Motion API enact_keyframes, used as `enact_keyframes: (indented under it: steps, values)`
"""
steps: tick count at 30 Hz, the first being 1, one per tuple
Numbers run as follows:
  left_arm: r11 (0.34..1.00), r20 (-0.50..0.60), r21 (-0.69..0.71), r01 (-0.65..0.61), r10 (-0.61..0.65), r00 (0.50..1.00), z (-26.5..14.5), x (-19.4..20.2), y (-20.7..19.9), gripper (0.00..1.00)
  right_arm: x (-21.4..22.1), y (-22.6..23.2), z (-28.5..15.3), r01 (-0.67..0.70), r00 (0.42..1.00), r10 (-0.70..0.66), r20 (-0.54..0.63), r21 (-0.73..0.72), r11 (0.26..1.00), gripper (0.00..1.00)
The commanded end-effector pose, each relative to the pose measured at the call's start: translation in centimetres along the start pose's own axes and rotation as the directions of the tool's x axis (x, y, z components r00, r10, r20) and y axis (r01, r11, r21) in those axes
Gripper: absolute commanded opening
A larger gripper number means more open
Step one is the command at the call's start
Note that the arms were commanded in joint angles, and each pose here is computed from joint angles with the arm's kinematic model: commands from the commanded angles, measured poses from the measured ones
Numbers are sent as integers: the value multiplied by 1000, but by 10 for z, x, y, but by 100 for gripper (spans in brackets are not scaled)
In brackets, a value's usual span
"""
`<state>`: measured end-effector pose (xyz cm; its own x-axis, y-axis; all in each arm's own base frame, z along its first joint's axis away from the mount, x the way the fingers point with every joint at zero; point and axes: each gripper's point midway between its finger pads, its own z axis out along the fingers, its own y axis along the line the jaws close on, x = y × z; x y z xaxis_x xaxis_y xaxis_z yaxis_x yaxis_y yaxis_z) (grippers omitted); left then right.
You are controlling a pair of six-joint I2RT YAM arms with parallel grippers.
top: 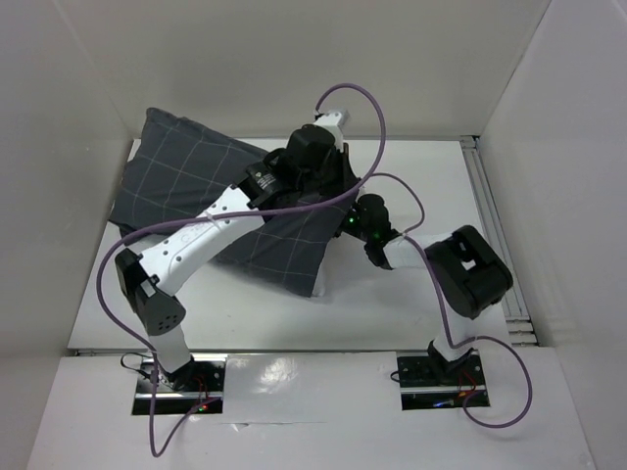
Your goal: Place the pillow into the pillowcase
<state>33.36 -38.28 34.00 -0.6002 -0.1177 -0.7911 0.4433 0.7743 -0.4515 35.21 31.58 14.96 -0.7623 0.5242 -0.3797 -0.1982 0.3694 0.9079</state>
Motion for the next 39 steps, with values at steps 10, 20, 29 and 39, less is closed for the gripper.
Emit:
enact_keyframes:
  steps: [10, 20, 29, 39]
  values:
    - [950, 245, 313, 19, -100, 964, -45, -109, -56, 0, 15, 35, -33, 70, 985, -90, -146, -137, 988, 43]
    - [968, 403, 249, -3, -101, 910, -81, -173, -25, 0, -32, 38, -133, 319, 947, -319, -25, 158, 934, 86]
    - [976, 543, 219, -22, -102, 834, -119, -217, -17, 0, -17, 41, -183, 236, 964, -256, 75, 210, 949, 86]
    - [981, 566, 196, -7, -107, 818, -118, -221, -11, 0, 17, 10, -191, -84, 977, 73, 198, 49, 995, 85]
